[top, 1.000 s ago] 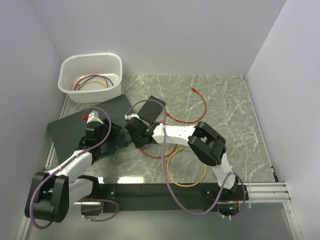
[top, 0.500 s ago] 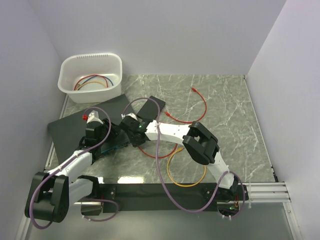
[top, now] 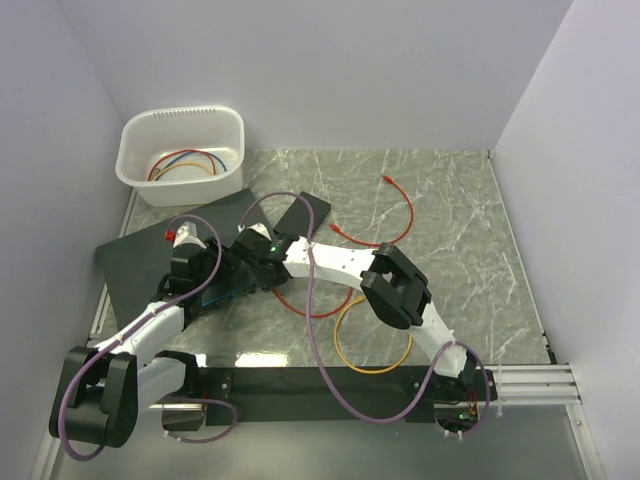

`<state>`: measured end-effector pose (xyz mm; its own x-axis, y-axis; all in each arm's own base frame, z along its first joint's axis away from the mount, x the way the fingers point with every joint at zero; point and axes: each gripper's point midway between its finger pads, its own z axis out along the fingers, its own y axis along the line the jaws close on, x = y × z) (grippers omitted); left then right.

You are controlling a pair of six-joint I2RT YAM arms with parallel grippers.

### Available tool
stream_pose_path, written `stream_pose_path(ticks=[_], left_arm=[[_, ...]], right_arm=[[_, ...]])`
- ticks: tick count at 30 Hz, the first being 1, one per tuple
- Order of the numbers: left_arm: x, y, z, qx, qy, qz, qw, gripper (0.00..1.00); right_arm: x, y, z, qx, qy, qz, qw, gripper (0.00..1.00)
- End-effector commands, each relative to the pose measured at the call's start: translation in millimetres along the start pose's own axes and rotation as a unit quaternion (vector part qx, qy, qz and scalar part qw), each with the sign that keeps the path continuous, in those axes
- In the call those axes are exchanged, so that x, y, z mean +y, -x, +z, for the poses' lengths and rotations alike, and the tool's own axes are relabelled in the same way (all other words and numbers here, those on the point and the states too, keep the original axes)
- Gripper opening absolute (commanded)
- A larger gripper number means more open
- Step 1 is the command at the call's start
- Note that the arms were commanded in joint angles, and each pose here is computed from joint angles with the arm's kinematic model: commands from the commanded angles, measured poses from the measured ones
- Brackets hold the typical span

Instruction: Insert the plug into the switch port

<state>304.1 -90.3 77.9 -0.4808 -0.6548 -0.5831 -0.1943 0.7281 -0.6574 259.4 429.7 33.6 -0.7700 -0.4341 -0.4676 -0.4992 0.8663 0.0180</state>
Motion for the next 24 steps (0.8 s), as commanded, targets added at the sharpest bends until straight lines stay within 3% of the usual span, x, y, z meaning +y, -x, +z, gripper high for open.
stream_pose_path(ticks=[1, 24], left_arm=[[-1, -2, -2, 0.002, -0.008, 0.006, 1.000, 0.53], [-1, -2, -2, 0.005, -0.007, 0.006, 1.000, 0.54]], right_arm=[[-14, 87, 2, -0.143, -0.034, 0.049, 0.988, 0.00], [-24, 124, 13, -0.224, -0.059, 0.055, 0.971, 0.00]])
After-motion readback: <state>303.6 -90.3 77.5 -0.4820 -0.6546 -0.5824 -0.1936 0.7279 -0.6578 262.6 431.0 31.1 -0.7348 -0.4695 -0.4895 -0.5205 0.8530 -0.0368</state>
